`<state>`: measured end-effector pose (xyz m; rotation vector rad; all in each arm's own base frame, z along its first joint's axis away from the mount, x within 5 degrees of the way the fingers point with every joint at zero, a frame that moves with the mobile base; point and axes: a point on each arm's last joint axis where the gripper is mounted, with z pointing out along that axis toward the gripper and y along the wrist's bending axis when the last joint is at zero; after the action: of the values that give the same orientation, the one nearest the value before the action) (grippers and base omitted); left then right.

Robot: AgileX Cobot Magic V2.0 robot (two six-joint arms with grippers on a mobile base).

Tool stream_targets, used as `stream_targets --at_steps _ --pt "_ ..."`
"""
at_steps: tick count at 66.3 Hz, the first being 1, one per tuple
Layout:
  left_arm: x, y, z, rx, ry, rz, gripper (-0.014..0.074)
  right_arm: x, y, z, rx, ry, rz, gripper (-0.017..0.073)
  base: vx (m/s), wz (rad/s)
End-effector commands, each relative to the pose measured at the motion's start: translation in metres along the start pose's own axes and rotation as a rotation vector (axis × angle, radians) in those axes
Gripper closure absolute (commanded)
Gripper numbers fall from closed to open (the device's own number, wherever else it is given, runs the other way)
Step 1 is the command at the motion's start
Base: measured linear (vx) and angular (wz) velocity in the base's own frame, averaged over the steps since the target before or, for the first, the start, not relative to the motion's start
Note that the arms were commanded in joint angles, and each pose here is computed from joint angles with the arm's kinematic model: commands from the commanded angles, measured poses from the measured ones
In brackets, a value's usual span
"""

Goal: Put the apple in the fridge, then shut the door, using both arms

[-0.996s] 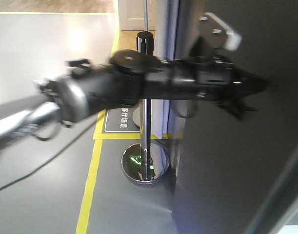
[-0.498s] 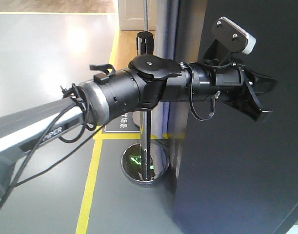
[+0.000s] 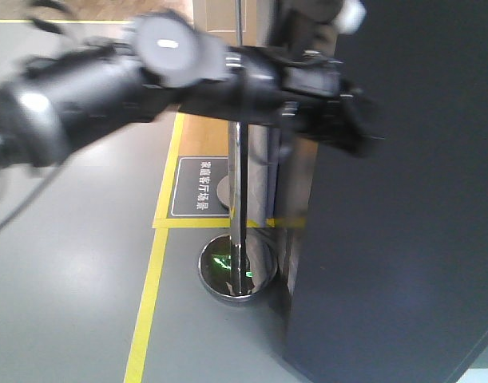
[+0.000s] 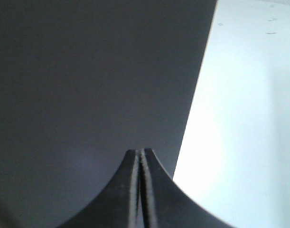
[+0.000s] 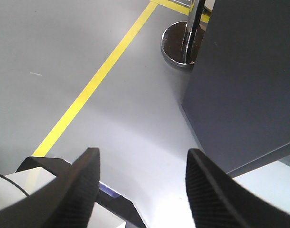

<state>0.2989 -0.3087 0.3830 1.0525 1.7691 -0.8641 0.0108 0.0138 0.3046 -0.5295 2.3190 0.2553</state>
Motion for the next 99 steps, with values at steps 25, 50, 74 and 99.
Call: stream_targets --at_steps 25,50,74,99 --pt "0.077 -0.001 -0.127 -0.392 -0.115 -0.116 0.0599 -0.015 -0.001 -0.004 0.012 -0.122 0.001 0.0174 0.00 0.00" --pt "0.115 -0.037 -0.168 -0.338 -0.022 -0.029 0.0599 -0.021 -0.002 -0.005 0.019 -0.190 0.001 0.0174 0.00 0.00" --pt "0.125 -0.039 -0.187 -0.369 0.086 -0.087 0.0599 -0.021 -0.001 -0.005 0.017 -0.184 0.001 0.0174 0.00 0.00" --pt "0.138 -0.023 -0.198 -0.547 0.198 -0.187 0.0599 -0.021 -0.001 -0.005 0.018 -0.190 0.002 0.0175 0.00 0.00"
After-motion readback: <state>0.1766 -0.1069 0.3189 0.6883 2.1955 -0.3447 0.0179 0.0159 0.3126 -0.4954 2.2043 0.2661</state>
